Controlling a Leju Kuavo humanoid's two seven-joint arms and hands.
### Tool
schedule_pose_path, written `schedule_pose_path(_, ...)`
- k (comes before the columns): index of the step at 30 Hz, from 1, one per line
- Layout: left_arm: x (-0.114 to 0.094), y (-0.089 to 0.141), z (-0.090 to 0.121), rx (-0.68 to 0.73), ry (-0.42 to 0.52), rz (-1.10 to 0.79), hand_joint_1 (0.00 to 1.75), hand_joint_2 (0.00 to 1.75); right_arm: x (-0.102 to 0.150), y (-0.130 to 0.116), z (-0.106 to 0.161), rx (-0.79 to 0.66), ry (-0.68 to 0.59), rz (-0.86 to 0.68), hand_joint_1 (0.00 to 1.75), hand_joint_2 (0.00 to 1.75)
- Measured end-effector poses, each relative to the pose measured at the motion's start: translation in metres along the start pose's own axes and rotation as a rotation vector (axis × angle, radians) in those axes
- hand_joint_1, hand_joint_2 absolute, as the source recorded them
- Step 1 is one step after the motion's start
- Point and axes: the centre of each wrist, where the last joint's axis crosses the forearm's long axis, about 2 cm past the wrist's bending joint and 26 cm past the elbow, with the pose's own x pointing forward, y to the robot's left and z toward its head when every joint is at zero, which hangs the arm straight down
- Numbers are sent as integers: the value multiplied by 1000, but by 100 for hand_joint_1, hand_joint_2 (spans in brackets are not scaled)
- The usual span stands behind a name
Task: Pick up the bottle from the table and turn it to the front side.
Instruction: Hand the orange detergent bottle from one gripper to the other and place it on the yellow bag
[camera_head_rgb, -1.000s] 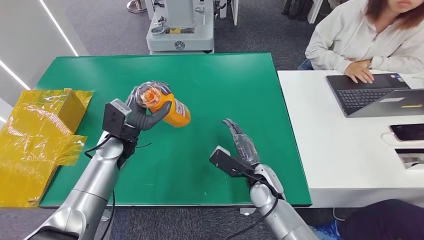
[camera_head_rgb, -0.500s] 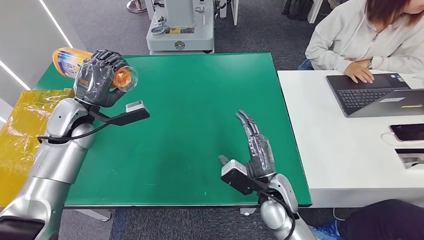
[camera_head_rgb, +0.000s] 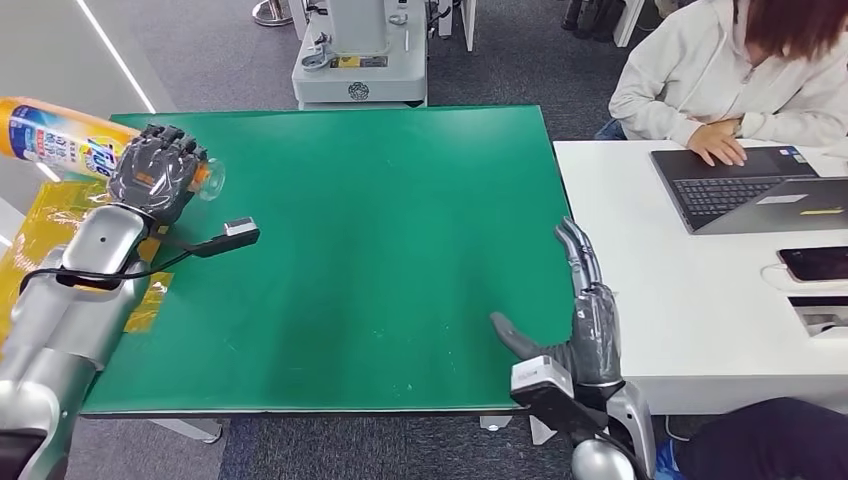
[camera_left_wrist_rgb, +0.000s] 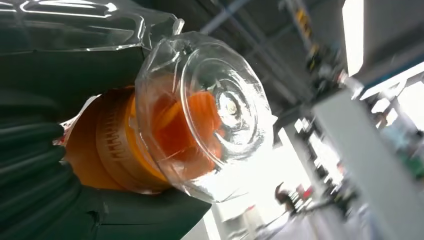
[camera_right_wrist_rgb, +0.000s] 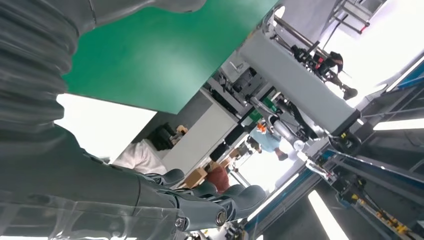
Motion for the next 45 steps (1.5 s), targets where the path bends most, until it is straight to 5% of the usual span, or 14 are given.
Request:
schedule_pose_path(10,-45,-54,52,-271,54,-97,175,175,3,-13,15,-10,34,21,0,175)
schedule_pose_path(21,-69,-86,107,-421,75,-71,175,175,5,-18,27,-18,58,28,0,175)
schedule_pose_path(28,-55,-102,132,-460,31,20,175,175,4,-19,27,-38,70,17,0,175)
schedule_pose_path(36,2,-125,158,-552,-10,189,175,175,7,-20,26,-28,57,23,0,175)
schedule_pose_path(41,19,-132,164,-625,22,291,174,175,10,-17,25,-12,45,17,0,175)
schedule_pose_path(42,21,-132,165,-633,30,306,166,175,11,-17,25,-10,42,16,0,175)
schedule_pose_path(45,24,-133,163,-649,51,344,36,175,14,-14,25,-2,31,8,0,175)
